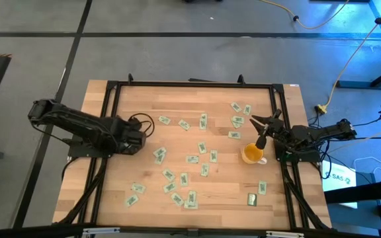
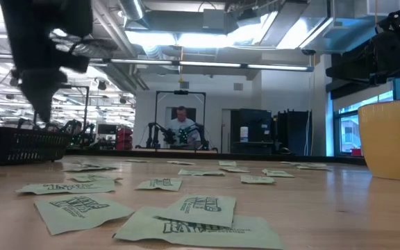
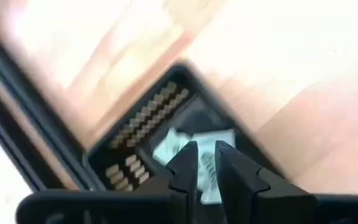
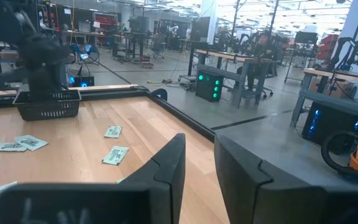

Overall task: Pick and place Stevia / Truvia into bins
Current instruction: Put the stevia packet into the black bin

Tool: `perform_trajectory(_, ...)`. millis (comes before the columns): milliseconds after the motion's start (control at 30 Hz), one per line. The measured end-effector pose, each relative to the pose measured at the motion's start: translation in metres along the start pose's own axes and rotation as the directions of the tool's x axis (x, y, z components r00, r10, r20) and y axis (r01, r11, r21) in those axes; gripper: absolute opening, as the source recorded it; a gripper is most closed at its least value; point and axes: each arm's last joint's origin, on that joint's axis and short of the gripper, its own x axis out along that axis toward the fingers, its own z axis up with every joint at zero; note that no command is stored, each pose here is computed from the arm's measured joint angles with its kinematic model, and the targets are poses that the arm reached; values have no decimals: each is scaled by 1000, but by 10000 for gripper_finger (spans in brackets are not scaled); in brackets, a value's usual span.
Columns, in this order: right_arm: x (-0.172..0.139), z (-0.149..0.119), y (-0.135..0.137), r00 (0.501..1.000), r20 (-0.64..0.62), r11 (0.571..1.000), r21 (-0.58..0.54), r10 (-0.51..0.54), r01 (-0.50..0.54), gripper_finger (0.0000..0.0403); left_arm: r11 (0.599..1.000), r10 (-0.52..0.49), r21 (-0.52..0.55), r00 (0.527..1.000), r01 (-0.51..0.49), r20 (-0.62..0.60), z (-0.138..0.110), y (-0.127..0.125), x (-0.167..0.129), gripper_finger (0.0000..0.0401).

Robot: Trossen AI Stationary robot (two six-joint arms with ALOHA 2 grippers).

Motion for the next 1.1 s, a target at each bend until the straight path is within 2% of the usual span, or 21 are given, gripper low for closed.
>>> perform_trajectory(100,0,0,0,1000,0,1000,0,0,0,90,995,-74,64,996,72,43,8,-6,-7,48)
perform_trajectory(200,0,0,0,1000,0,1000,0,0,0,90,967,-217,154,974,204,71,16,-17,-10,53)
perform_trajectory(267,0,0,0,1000,0,1000,-1,0,0,90,923,-332,232,940,307,75,20,-26,-12,58)
perform_trajectory(333,0,0,0,1000,0,1000,-1,0,0,90,861,-435,321,898,394,67,21,-36,-15,62)
perform_trajectory(433,0,0,0,1000,0,1000,-1,0,0,90,763,-535,453,844,462,40,18,-52,-18,68)
perform_trajectory(533,0,0,0,1000,-2,1000,-3,0,0,90,685,-570,548,822,481,-9,10,-69,-17,71)
perform_trajectory(667,0,0,0,1000,-2,1000,-3,0,0,90,618,-569,609,817,497,-90,-6,-90,-11,69)
perform_trajectory(867,0,0,0,1000,-2,1000,-2,0,0,90,583,-577,604,800,544,-163,-25,-114,-5,66)
perform_trajectory(1100,0,0,0,1000,-2,1000,-4,0,0,90,515,-630,634,756,577,-176,-41,-128,-12,70)
